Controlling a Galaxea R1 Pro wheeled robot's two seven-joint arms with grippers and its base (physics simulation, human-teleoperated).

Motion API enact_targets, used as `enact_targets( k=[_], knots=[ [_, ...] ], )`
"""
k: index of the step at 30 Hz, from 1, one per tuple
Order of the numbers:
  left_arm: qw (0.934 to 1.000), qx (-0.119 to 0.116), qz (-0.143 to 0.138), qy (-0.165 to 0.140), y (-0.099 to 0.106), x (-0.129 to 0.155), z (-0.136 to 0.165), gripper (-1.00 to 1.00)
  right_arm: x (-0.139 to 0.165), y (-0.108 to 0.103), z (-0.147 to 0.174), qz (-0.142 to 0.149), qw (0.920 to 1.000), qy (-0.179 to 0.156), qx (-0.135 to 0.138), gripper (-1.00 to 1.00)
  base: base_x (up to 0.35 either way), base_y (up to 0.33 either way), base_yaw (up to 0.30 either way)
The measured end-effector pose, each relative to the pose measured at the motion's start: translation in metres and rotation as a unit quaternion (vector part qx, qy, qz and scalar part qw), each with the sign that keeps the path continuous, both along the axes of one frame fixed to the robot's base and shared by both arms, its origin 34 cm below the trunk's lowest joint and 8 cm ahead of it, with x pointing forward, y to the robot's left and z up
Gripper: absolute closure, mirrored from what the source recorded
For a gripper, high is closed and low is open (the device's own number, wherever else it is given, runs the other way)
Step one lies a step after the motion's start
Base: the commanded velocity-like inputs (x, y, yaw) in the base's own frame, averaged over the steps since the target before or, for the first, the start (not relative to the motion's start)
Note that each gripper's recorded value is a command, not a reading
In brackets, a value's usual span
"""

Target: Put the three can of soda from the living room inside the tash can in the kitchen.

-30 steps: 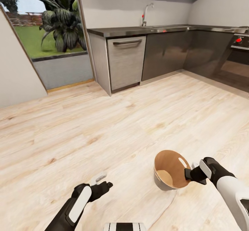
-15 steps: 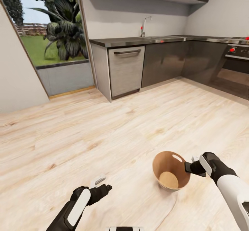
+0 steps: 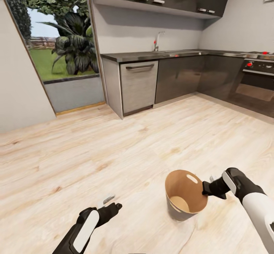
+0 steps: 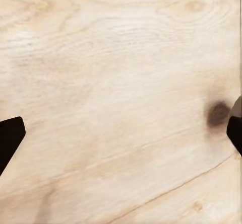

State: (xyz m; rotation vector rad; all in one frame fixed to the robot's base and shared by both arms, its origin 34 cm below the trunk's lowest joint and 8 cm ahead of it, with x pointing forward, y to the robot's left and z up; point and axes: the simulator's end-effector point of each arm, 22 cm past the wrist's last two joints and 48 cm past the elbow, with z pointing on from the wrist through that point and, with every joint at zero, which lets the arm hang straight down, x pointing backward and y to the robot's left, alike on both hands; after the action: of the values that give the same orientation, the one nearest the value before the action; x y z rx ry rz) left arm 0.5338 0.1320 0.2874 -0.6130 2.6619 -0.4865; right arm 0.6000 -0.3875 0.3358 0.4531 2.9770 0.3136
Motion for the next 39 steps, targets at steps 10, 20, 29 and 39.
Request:
enact_targets(
  k=[10,20,29,39],
  knots=[
    [0.9994,0.0,0.011,-0.032,0.01,0.005,0.026,-1.0,0.007,0.006,0.023,0.0,0.9996,-0.025,0.012,1.0,0.0,0.0,0.0],
    [0.9933,0.002,0.1,-0.057,0.079,0.003,0.047,-1.0,0.007,0.011,0.043,0.012,0.9995,-0.03,0.007,1.0,0.0,0.0,0.088],
    [0.9795,0.005,0.18,-0.091,0.134,-0.004,0.069,-1.0,0.01,0.042,0.058,0.051,0.9978,-0.041,0.006,1.0,0.0,0.0,0.285],
    [0.9704,-0.001,0.218,-0.103,0.155,-0.007,0.083,-1.0,0.015,0.076,0.077,0.07,0.9956,-0.059,0.019,1.0,0.0,0.0,0.294]
  ],
)
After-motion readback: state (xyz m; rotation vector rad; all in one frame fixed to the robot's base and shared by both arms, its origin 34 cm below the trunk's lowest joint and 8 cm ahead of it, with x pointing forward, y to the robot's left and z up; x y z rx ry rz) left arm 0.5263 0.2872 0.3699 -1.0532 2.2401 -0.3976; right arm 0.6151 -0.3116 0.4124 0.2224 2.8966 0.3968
